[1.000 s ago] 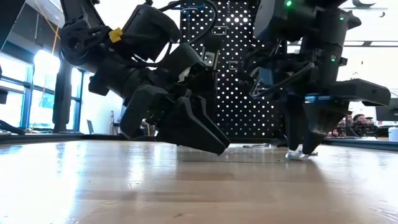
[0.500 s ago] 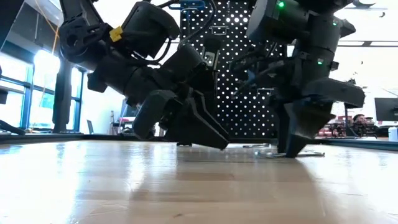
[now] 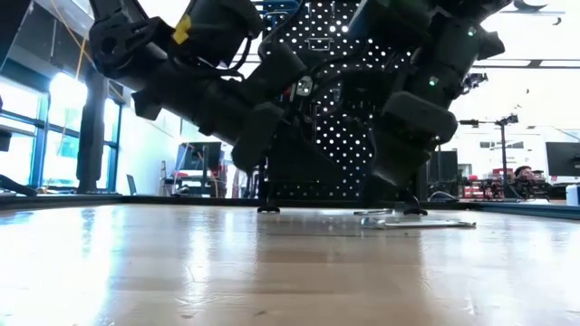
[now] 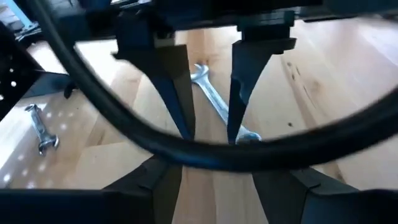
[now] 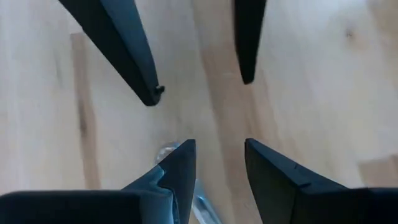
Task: Hang tools onto peg board
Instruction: Hang the wrench on the pegboard
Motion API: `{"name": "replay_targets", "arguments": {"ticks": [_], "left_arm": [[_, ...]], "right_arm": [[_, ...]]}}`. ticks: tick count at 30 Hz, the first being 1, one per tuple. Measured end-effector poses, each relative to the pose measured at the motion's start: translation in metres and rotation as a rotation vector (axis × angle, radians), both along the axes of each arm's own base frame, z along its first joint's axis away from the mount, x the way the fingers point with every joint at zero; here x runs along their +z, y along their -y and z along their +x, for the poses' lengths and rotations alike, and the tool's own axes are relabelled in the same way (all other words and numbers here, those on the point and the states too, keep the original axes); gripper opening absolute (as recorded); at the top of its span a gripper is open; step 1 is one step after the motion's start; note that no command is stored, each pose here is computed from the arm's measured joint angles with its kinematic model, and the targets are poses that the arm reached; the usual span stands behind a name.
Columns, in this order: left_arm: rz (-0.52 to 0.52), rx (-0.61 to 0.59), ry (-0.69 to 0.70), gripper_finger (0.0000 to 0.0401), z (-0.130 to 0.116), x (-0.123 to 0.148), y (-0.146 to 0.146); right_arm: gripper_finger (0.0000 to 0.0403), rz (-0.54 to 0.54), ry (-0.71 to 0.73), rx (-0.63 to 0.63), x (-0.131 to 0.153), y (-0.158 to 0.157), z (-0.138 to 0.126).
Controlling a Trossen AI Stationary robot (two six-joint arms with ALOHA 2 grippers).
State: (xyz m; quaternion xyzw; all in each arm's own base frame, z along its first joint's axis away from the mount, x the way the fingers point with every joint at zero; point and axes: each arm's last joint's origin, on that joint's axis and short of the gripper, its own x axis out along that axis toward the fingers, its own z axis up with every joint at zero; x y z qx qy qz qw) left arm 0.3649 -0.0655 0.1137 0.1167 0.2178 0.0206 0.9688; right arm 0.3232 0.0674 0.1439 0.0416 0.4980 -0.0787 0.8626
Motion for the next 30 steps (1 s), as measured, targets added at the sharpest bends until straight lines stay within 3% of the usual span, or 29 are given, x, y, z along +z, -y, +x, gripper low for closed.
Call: {"name": "replay_targets", "arguments": {"ticks": [16, 24, 30], "left_arm": [[-0.108, -0.037, 0.070, 0.0154, 0.005, -0.005, 0.003], [-0.113, -0.104, 0.037, 0.0154, 0.030, -0.021, 0.015], [-0.065, -0.057, -0.047, 0.0123, 0.035, -0.036, 0.013]], "right_arm": [[0.0133, -0.136, -0.080, -0.109, 0.051, -0.014, -0.055], [0.0133, -0.172, -0.139, -0.054, 0.035, -0.023, -0.055], [0.0133, -0.213, -0.213, -0.110, 0.007, -0.016, -0.079]]}}
